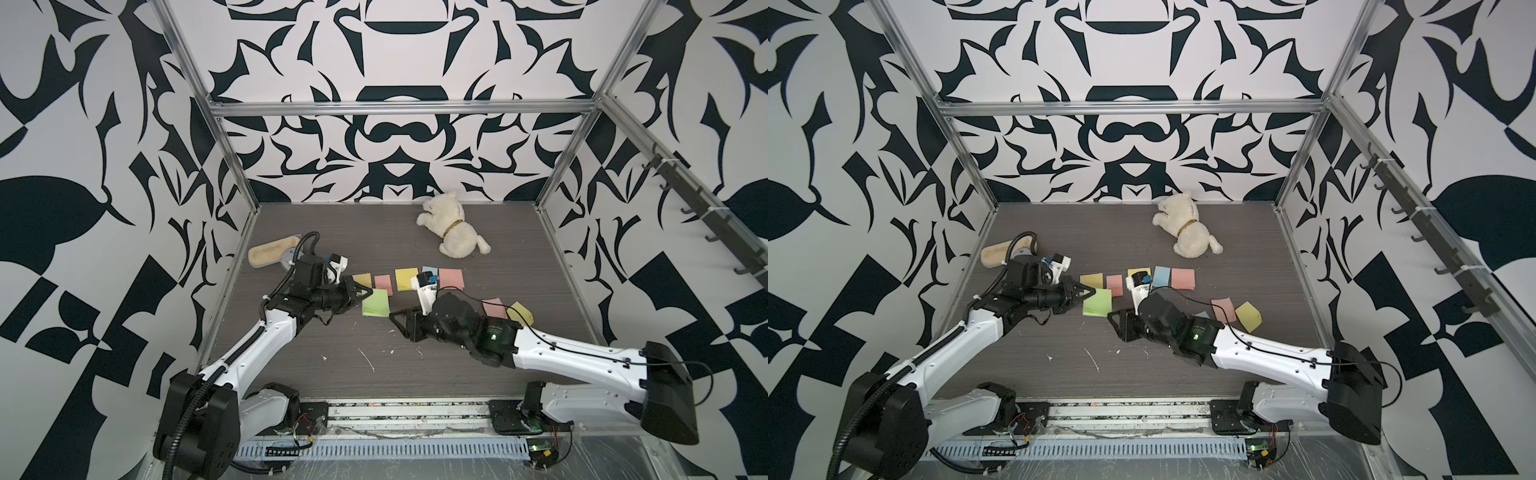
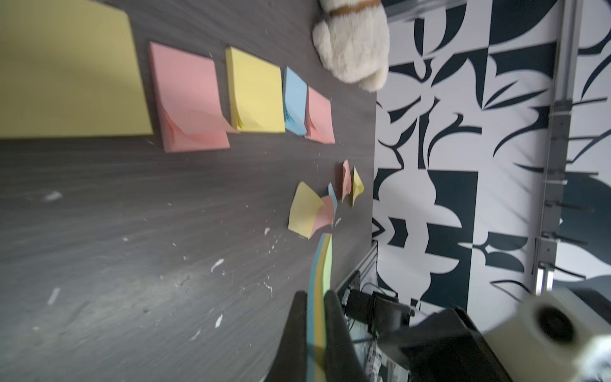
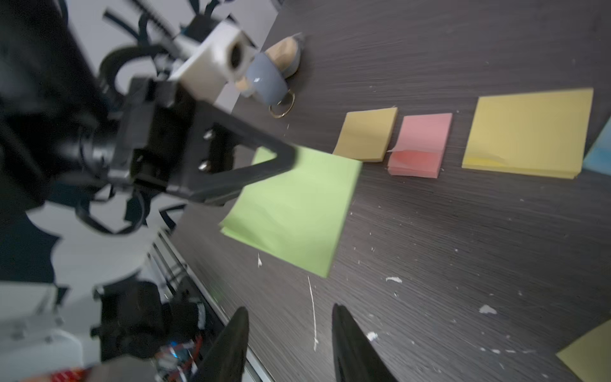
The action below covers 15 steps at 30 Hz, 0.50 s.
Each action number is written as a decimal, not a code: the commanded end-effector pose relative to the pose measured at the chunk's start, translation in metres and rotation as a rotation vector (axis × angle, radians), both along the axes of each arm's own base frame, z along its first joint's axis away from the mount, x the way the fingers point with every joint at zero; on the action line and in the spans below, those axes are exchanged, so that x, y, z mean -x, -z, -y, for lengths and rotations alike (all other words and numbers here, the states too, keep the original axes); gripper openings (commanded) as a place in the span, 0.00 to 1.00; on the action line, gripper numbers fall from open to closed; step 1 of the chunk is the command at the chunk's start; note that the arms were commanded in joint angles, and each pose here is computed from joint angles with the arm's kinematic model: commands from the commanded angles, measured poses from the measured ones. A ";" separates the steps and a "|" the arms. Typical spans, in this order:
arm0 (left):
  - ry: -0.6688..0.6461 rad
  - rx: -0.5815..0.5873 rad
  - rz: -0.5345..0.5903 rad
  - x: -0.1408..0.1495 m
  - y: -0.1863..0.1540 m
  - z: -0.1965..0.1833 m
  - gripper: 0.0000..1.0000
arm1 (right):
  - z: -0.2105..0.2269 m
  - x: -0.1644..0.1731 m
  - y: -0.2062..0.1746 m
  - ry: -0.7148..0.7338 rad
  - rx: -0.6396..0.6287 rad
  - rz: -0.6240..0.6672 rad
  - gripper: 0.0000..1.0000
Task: Tear off pages from different memo pads
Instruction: Pick up the memo pad from the center of the board.
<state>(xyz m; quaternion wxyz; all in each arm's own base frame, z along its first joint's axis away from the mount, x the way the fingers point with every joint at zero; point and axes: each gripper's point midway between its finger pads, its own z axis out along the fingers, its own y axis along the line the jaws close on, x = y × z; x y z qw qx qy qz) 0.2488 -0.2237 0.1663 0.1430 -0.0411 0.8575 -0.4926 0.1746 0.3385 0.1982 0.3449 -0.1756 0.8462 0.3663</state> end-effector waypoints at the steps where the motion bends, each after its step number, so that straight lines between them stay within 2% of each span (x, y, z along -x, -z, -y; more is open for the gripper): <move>1: 0.080 -0.039 0.053 0.015 -0.001 0.010 0.00 | 0.012 0.010 0.006 -0.150 0.297 0.285 0.46; 7: 0.174 -0.063 0.180 0.031 -0.009 0.025 0.00 | 0.002 0.025 0.004 -0.215 0.297 0.317 0.42; 15: 0.213 -0.068 0.189 0.039 -0.006 0.035 0.00 | -0.002 0.020 -0.006 -0.174 0.323 0.377 0.41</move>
